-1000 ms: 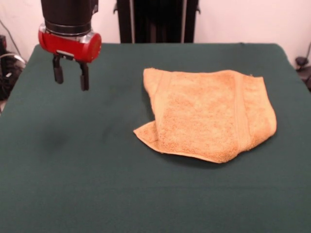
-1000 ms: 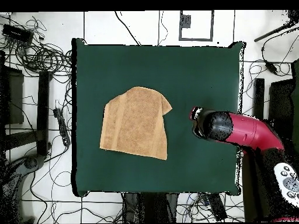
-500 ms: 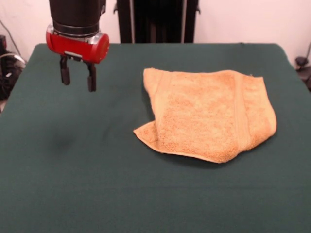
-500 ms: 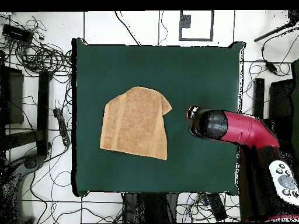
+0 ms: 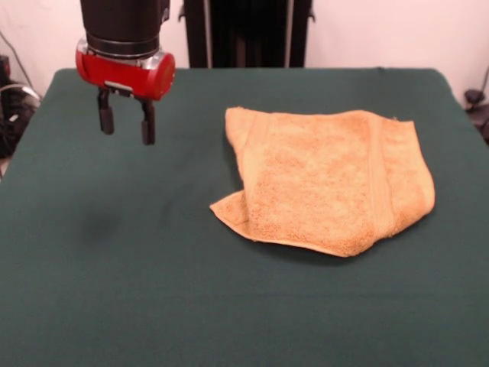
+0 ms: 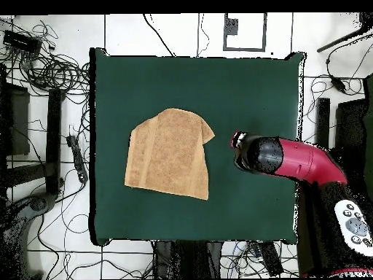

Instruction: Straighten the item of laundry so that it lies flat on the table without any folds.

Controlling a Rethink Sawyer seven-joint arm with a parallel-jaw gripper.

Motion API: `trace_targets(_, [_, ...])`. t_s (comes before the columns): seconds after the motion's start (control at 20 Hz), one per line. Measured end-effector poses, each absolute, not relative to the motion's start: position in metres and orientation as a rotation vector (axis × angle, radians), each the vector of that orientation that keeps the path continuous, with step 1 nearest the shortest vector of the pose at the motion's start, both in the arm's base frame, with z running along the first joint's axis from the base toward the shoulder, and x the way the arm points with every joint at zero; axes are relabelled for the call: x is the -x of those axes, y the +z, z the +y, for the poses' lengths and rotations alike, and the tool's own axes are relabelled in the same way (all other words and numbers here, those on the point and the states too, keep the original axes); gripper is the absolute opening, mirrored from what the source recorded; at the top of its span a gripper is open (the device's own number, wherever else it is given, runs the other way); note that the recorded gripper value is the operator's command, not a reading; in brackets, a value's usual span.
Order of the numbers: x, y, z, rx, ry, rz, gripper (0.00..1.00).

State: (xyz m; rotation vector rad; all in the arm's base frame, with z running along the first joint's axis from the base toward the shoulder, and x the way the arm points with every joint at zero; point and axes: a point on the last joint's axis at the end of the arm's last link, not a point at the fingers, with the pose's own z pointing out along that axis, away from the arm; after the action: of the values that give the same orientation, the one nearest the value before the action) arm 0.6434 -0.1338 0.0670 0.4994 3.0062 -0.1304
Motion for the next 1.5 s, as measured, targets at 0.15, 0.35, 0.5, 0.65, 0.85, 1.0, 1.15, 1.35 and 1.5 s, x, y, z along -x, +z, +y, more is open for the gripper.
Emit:
trace_targets(0.15, [-0.645, 0.068, -0.13, -0.5, -0.124, 3.006, 1.0])
trace_targets(0.35, [-0.646, 0.068, -0.125, -0.498, -0.117, 3.006, 1.0])
trace_targets(0.5, [-0.647, 0.068, -0.123, -0.5, -0.113, 3.006, 1.0])
trace_targets(0.65, [-0.647, 0.068, -0.123, -0.501, -0.113, 3.006, 1.0])
trace_targets(0.85, [-0.647, 0.068, -0.123, -0.5, -0.113, 3.006, 1.0])
trace_targets(1.0, [-0.648, 0.068, -0.122, -0.499, -0.113, 3.006, 1.0])
trace_targets(1.15, [-0.648, 0.068, -0.12, -0.494, -0.112, 3.007, 1.0])
trace_targets(1.35, [-0.648, 0.068, -0.116, -0.485, -0.112, 3.009, 1.0])
trace_targets(1.5, [-0.649, 0.068, -0.111, -0.472, -0.112, 3.011, 1.0])
